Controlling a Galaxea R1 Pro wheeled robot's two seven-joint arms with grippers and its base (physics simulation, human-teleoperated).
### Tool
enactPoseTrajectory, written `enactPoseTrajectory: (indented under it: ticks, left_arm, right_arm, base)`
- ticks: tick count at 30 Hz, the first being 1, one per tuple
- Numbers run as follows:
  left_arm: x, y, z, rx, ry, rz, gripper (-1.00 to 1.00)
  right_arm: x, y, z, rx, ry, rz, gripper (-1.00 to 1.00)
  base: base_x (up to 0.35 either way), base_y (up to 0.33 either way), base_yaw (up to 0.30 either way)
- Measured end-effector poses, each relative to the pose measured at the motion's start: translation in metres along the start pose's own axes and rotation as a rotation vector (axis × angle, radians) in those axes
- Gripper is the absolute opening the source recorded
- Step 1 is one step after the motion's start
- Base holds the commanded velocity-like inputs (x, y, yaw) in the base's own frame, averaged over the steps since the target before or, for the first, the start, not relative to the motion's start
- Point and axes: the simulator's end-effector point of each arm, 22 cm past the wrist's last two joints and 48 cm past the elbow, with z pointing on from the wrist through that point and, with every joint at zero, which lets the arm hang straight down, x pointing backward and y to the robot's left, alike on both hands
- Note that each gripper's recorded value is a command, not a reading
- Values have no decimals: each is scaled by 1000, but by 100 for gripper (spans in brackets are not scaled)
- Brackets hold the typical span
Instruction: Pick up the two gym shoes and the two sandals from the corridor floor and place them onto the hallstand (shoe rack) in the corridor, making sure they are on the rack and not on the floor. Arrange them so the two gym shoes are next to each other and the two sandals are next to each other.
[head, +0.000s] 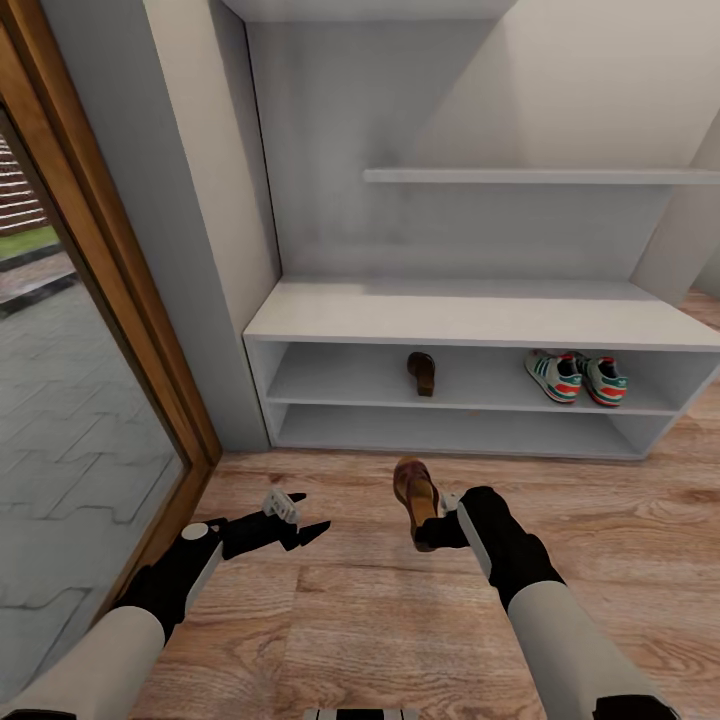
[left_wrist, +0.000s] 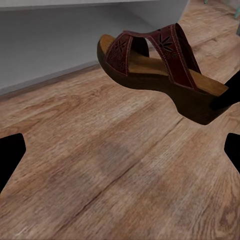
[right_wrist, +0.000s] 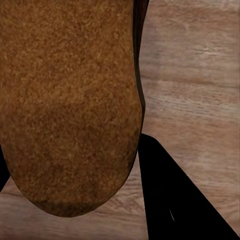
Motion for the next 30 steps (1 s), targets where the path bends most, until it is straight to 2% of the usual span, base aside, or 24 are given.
enactPoseTrajectory:
  ticks: [14,17,21,28,30]
  left_arm:
    - [-2,-6,5,9,-7,-4,100]
    - [-4,-9,8,13,-11,-6,100]
    - [-4,-10,9,14,-12,-7,100]
    - [-5,-13,11,19,-15,-9,100]
    - [-5,-13,11,19,-15,-9,100]
  right_arm:
    - [-4,4,-1,6,-14,-21,-100]
    - [-33,5,-19,7,-92,-26,-100]
    - [-55,6,-35,8,-158,-30,-100]
    - [-97,8,-51,6,-341,-43,-100]
    - [-99,8,-52,6,-351,-44,-100]
  base:
    - [0,0,0]
    - [0,0,0]
    - [0,0,0]
    - [0,0,0]
    - [0,0,0]
